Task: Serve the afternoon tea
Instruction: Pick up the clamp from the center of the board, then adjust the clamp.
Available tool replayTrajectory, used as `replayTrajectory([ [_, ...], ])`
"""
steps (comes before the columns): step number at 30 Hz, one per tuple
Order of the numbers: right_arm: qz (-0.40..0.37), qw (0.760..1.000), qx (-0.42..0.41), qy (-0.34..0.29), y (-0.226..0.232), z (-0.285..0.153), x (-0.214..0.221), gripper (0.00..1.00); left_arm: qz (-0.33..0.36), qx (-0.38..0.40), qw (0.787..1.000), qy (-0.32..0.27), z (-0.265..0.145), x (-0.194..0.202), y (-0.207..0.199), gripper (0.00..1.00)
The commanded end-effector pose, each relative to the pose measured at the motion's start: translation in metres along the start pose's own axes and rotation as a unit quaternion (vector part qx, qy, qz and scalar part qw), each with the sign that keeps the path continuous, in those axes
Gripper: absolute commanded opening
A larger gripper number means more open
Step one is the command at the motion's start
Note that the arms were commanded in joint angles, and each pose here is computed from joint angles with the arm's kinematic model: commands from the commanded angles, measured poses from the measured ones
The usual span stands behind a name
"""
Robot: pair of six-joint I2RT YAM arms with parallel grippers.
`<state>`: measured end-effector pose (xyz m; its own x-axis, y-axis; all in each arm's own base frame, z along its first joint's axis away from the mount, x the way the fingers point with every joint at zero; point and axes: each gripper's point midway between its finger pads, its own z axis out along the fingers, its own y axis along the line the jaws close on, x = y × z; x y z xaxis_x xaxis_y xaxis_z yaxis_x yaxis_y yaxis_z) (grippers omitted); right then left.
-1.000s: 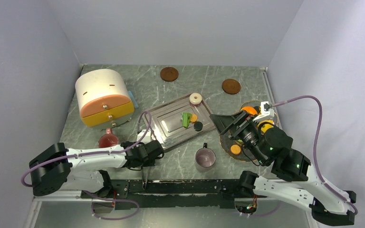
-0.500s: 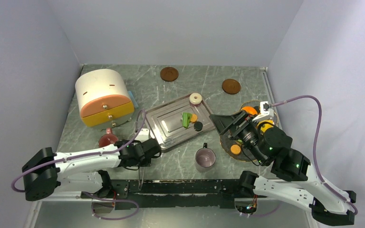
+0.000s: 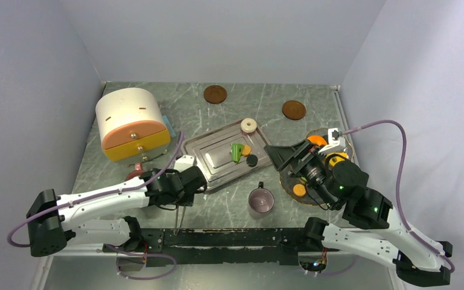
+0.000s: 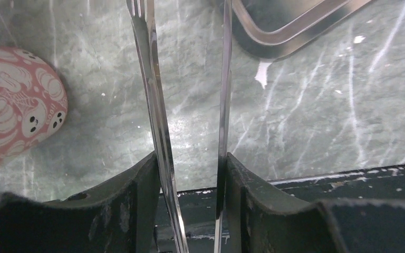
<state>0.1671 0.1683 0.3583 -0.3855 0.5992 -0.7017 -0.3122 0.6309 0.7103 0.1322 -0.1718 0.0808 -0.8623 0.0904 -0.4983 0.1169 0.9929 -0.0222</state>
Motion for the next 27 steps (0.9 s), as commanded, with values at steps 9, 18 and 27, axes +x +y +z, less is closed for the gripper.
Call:
replayTrajectory([
  [9, 0.004, 1.000, -0.012, 0.003, 0.004, 0.002, 0.004, 0.92, 0.064, 0.082, 0.993, -0.055, -0.056, -0.057, -0.035, 0.50],
  [18, -0.032, 0.995, -0.070, 0.062, 0.031, 0.018, 0.036, 0.55, 0.108, 0.174, 0.973, -0.110, -0.092, -0.081, -0.057, 0.49],
  [27, -0.035, 0.983, -0.121, 0.130, 0.059, 0.046, 0.081, 0.00, 0.140, 0.243, 0.952, -0.121, -0.108, -0.078, -0.073, 0.50],
])
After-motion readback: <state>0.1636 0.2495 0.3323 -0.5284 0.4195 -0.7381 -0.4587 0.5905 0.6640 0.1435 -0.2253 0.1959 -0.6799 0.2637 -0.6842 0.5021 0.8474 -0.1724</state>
